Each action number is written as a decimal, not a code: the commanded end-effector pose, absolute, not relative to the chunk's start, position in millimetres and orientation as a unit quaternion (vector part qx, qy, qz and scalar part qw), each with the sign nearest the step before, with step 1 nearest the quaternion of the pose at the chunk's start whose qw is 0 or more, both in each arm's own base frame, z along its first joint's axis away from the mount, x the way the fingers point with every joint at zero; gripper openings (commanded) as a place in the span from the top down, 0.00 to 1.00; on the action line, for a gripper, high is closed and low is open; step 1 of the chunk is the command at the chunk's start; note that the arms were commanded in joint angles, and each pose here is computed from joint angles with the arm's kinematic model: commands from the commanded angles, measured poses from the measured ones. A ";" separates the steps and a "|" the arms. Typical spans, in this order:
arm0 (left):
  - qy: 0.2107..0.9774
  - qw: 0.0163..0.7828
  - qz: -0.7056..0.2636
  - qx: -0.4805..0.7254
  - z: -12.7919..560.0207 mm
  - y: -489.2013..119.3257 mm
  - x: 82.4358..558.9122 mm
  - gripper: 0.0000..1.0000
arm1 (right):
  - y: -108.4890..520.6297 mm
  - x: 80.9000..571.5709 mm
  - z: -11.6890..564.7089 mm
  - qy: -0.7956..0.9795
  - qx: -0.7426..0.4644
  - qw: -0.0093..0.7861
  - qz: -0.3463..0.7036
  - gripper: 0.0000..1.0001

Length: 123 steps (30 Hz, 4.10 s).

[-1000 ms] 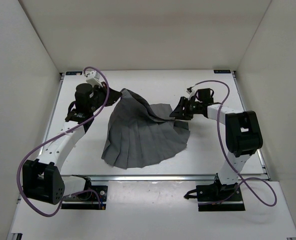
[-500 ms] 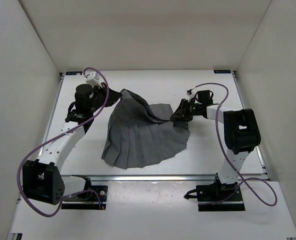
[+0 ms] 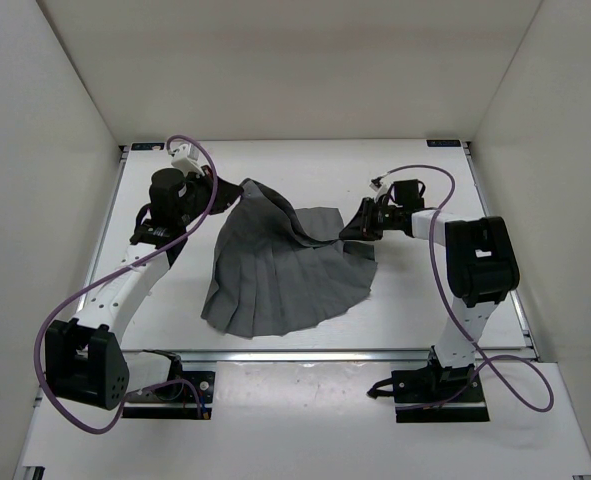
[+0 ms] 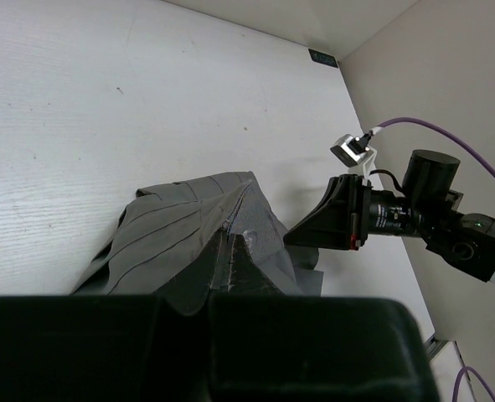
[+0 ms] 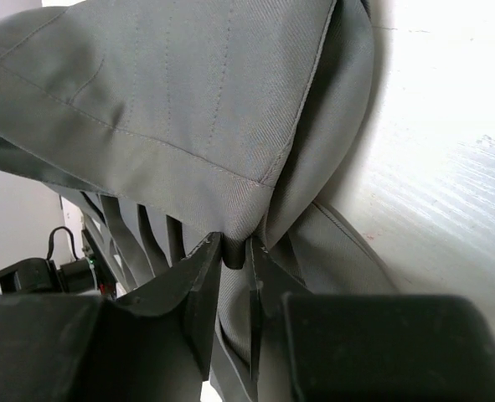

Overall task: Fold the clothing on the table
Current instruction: Flatten the skirt out, then fold the skirt

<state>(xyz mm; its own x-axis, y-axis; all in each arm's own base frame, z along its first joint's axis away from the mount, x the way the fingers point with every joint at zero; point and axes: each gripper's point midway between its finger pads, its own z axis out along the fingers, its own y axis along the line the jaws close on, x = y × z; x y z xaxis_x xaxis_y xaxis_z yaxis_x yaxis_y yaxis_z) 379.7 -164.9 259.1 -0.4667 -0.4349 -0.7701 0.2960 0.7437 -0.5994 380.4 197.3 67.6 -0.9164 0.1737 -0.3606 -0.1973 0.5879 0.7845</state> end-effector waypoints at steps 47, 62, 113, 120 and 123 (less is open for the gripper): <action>0.769 0.530 -0.338 -0.115 204.3 -125.3 265.4 1.00 | 138.3 251.4 168.3 0.862 -0.003 0.315 0.398 1.00; 0.764 0.539 -0.326 -0.140 191.5 -114.8 257.6 1.00 | 169.4 246.7 210.2 0.805 -0.051 0.315 0.500 1.00; 0.821 0.488 -0.201 -0.217 87.4 -89.7 403.0 1.00 | 170.0 471.4 59.7 0.868 -0.114 0.225 0.428 0.65; 0.824 0.484 -0.205 -0.212 85.3 -91.5 406.3 1.00 | 174.1 457.2 45.5 0.878 -0.113 0.186 0.426 0.64; 0.825 0.483 -0.206 -0.210 84.8 -91.9 406.5 1.00 | 170.0 456.3 35.5 0.895 -0.108 0.187 0.391 0.67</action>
<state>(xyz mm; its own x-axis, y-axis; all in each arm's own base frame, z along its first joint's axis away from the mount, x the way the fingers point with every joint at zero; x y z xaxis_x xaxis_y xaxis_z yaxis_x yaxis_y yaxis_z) 393.0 -88.8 65.0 -0.4778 -0.5466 -0.6877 -0.1948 0.8293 -0.5238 458.7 169.7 40.2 -0.9118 -0.0189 -0.4102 -0.3260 0.6407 0.6952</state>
